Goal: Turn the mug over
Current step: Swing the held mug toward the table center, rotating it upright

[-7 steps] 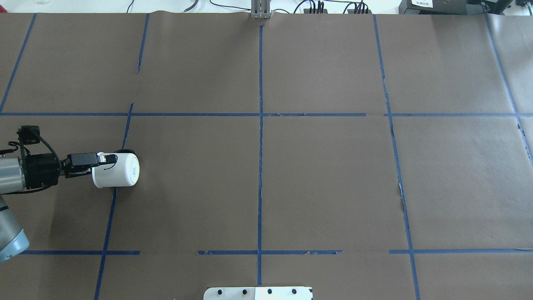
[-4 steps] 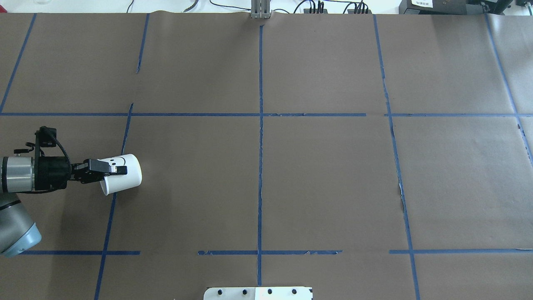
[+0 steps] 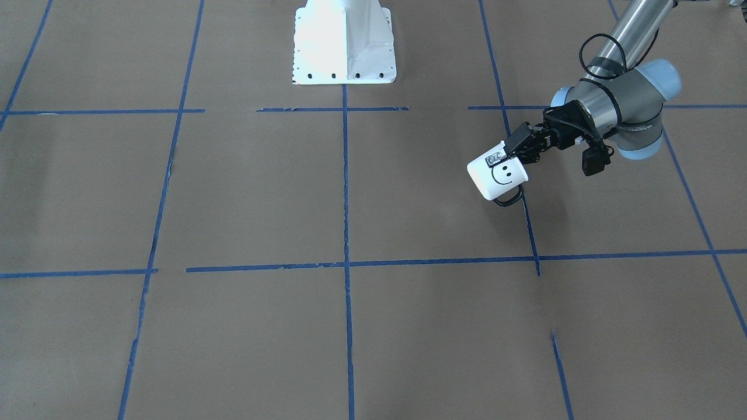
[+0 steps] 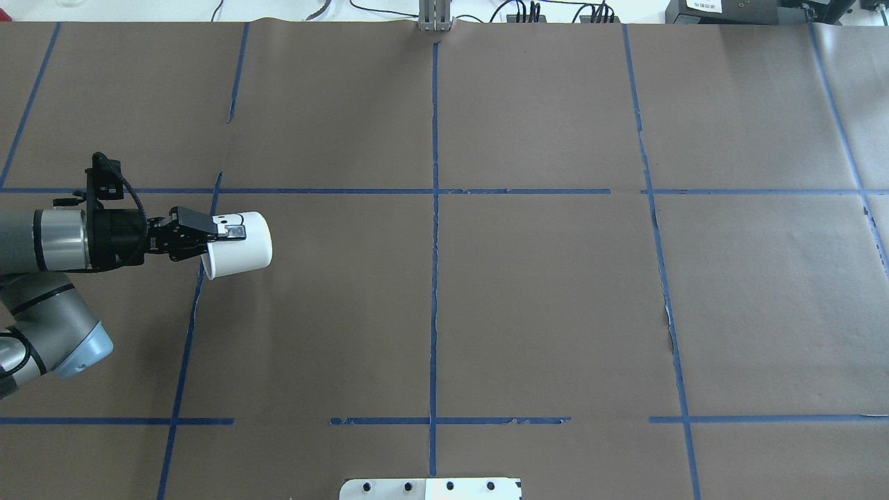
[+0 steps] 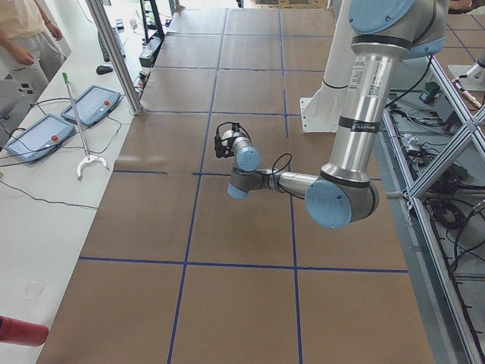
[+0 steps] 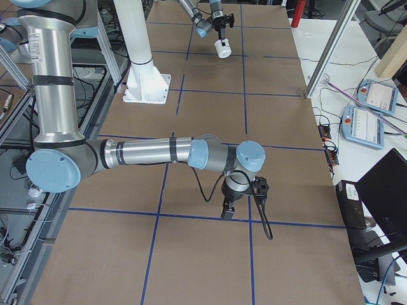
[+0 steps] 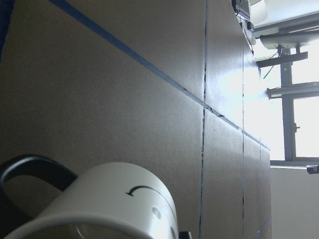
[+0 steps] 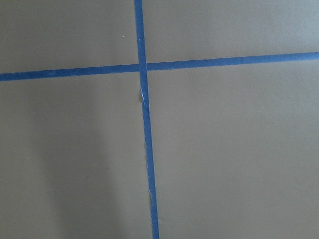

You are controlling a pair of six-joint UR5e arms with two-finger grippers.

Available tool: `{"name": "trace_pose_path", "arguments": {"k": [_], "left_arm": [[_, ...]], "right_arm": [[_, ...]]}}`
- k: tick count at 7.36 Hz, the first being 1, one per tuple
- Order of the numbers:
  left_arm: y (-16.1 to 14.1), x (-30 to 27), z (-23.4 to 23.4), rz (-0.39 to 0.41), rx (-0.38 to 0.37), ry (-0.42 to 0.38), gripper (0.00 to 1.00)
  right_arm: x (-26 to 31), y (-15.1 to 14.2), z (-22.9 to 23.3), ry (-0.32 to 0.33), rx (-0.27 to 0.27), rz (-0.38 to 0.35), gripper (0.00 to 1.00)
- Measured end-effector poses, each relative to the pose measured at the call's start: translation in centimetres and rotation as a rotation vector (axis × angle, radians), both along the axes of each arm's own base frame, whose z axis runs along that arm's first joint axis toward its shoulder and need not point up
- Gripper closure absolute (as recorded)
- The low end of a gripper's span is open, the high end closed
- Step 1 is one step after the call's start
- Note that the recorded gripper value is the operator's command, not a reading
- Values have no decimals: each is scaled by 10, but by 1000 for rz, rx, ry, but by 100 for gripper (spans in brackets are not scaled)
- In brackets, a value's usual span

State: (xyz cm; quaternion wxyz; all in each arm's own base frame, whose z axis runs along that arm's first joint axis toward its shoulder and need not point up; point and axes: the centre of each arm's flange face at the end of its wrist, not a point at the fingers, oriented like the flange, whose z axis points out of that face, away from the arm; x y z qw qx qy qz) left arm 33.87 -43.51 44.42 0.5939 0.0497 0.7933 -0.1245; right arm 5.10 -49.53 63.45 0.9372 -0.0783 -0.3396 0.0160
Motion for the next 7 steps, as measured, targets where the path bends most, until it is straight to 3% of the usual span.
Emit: {"name": "trace_pose_path", "arguments": {"k": [3,5,7], "left_arm": [[-52,46,-109,41,-150,-236,100],[-84,95,-178,82,-233,-446,100],[-87,148,-239,162,-243,-640,100]], "right_arm": [[0,0,0,0,0,0,0],[0,0,0,0,0,0,0],[0,0,0,0,0,0,0]]}}
